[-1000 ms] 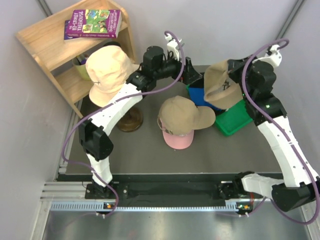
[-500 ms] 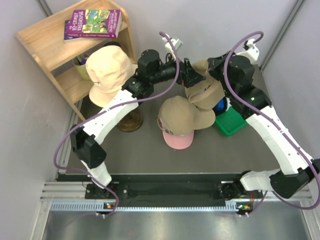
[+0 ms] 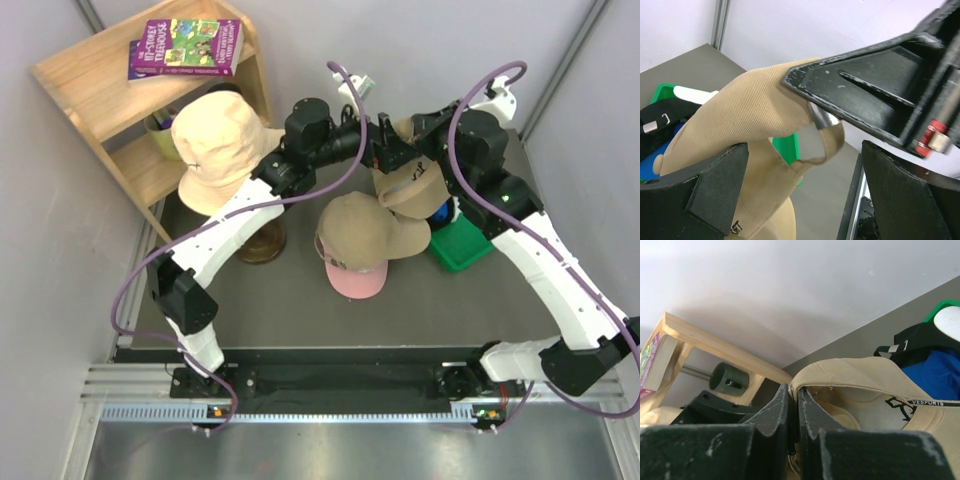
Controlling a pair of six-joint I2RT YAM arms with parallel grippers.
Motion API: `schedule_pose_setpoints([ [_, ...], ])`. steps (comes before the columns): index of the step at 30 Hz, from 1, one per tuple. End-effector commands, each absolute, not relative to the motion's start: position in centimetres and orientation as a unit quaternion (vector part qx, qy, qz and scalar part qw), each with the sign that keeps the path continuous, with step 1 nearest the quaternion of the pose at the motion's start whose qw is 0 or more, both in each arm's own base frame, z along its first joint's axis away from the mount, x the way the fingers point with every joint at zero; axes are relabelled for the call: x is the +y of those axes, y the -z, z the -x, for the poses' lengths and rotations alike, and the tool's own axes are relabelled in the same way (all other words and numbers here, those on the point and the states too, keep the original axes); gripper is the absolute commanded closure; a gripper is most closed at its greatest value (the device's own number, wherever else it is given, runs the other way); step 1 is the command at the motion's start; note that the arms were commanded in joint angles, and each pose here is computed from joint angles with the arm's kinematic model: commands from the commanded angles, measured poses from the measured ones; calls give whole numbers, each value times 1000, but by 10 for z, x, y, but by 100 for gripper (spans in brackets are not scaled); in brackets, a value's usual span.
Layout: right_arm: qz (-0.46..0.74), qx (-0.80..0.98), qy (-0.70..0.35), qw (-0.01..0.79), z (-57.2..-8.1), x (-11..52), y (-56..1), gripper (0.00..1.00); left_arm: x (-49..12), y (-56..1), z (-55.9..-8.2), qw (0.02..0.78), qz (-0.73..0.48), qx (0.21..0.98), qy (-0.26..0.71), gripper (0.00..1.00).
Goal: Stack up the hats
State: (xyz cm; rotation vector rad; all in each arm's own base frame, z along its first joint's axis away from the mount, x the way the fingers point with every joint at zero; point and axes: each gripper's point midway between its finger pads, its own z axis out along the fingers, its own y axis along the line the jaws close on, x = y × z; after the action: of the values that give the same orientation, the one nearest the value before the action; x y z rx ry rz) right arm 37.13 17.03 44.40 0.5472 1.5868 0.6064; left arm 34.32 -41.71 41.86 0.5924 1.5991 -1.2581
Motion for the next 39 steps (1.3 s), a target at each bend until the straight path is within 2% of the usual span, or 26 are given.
schedule_pose_setpoints([
  [1,-232,660,-317,641,-357,179,-485,100,-423,-438,-346,514,-241,643,513,1],
  [5,-224,664,-333,631,-355,190,-484,100,-426,-427,-356,527,-232,663,479,7],
  [6,-222,665,-336,630,-354,191,-484,100,-425,-426,-358,533,-234,666,467,23],
  [8,-219,664,-344,627,-353,193,-485,100,-420,-426,-365,551,-220,672,444,49],
  [9,-219,663,-346,627,-352,194,-486,100,-418,-426,-367,555,-216,674,437,68],
  [12,-217,661,-353,626,-349,193,-487,100,-407,-429,-377,579,-196,678,408,95],
  [13,-216,658,-358,626,-345,193,-490,100,-405,-428,-379,584,-192,679,402,100],
  [16,-213,660,-366,620,-340,193,-484,100,-399,-432,-381,600,-193,672,389,100],
  [19,-230,659,-377,609,-332,188,-476,76,-394,-437,-378,612,-193,664,384,100],
  [20,-235,659,-381,605,-328,186,-473,61,-393,-439,-378,616,-197,660,382,100],
  [22,-256,652,-395,594,-320,178,-467,47,-392,-439,-374,618,-204,655,383,100],
  [23,-263,650,-401,589,-316,176,-465,36,-392,-442,-373,622,-208,649,384,100],
  [24,-274,645,-406,586,-315,171,-462,33,-393,-439,-371,622,-212,649,384,100],
  [31,-344,612,-468,537,-300,158,-429,15,-399,-448,-353,619,-238,627,408,100],
  [39,-396,585,-544,452,-323,153,-381,12,-402,-459,-327,622,-286,592,425,100],
])
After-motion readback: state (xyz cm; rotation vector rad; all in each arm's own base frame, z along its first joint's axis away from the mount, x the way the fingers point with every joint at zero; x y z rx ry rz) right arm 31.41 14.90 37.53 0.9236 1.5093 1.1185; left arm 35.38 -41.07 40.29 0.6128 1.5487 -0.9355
